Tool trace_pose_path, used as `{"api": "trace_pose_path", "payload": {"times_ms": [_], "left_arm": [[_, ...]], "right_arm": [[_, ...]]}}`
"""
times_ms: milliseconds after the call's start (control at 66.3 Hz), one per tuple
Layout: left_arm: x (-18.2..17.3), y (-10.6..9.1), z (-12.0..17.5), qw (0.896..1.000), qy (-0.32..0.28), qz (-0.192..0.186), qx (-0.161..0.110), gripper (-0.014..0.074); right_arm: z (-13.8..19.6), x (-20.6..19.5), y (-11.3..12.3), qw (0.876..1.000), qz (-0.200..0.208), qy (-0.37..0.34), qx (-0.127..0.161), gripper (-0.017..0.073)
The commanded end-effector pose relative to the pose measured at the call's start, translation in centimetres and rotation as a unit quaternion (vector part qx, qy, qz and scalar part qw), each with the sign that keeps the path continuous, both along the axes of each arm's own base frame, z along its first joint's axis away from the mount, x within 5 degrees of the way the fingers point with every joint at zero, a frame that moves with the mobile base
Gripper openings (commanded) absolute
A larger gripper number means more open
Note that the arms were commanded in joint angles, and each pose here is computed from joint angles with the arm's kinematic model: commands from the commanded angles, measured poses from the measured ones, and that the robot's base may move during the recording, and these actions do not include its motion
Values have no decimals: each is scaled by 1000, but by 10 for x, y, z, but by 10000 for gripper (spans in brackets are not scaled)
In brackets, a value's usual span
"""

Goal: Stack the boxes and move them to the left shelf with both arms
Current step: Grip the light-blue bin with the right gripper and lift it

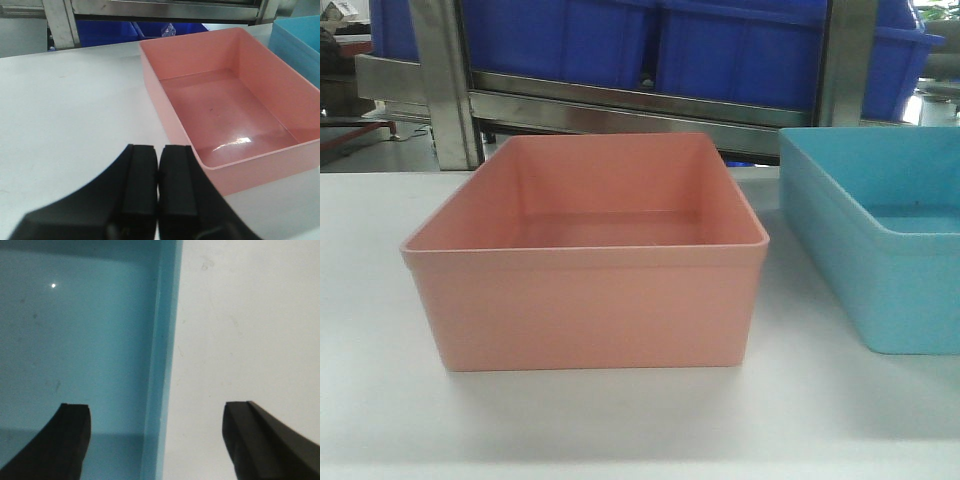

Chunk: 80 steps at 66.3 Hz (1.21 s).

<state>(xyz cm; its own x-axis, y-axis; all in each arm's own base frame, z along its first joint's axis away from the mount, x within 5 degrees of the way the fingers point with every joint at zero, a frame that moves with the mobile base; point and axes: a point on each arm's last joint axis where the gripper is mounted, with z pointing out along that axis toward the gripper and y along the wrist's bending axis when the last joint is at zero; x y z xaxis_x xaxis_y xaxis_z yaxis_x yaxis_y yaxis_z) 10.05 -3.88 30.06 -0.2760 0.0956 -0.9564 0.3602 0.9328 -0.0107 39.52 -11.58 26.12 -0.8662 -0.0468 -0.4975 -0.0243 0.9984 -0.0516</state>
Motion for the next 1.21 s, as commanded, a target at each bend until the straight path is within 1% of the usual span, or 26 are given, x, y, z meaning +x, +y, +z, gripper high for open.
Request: {"api": "trace_pose_path", "payload": {"times_ms": [0,121,196,226,332,347,392,407,438,483,543,800,1011,1101,1192], "left_arm": [[1,-1,18,998,-56,-1,-20,-9],[1,-1,18,998,-56,-1,-20,-9],[1,-1,18,998,-56,-1,-20,-9],[1,-1,18,998,-56,-1,-20,-9],[1,-1,18,998,-56,-1,-20,-9],[1,-1,18,998,-56,-1,-20,-9],[1,-1,18,998,-56,-1,-20,-9],[1,-1,18,998,-56,-1,-20,-9],[1,-1,18,998,-56,-1,-20,-9],[1,-1,18,998,-56,-1,-20,-9],[1,-1,18,998,-56,-1,-20,-9],[1,-1,18,998,-56,-1,-20,-9],[1,-1,18,998,-55,-1,-20,-9],[1,-1,17,998,-54,-1,-19,-9],[1,-1,16,998,-52,-1,-18,-9]], "right_arm": [[12,9,-3,999,-3,-49,-15,569],[-12,19,-7,999,-5,-34,-12,568],[-24,23,-8,1000,-6,-24,-8,520],[-27,23,-9,1000,-6,-20,-7,472],[-33,25,-9,1000,-6,-14,-5,261],[-33,25,-9,1000,-6,-14,-5,212],[-33,25,-9,1000,-6,-14,-5,112],[-33,25,-9,1000,-6,-14,-4,61],[-33,25,-9,1000,-7,-15,-3,32],[-32,25,-9,1000,-8,-16,-2,69],[-31,24,-9,1000,-11,-18,0,53],[-15,20,-6,999,-36,-36,19,56],[15,10,-2,996,-59,-65,30,56],[30,4,1,993,-68,-82,43,56],[48,-2,7,990,-74,-105,64,56]]}}
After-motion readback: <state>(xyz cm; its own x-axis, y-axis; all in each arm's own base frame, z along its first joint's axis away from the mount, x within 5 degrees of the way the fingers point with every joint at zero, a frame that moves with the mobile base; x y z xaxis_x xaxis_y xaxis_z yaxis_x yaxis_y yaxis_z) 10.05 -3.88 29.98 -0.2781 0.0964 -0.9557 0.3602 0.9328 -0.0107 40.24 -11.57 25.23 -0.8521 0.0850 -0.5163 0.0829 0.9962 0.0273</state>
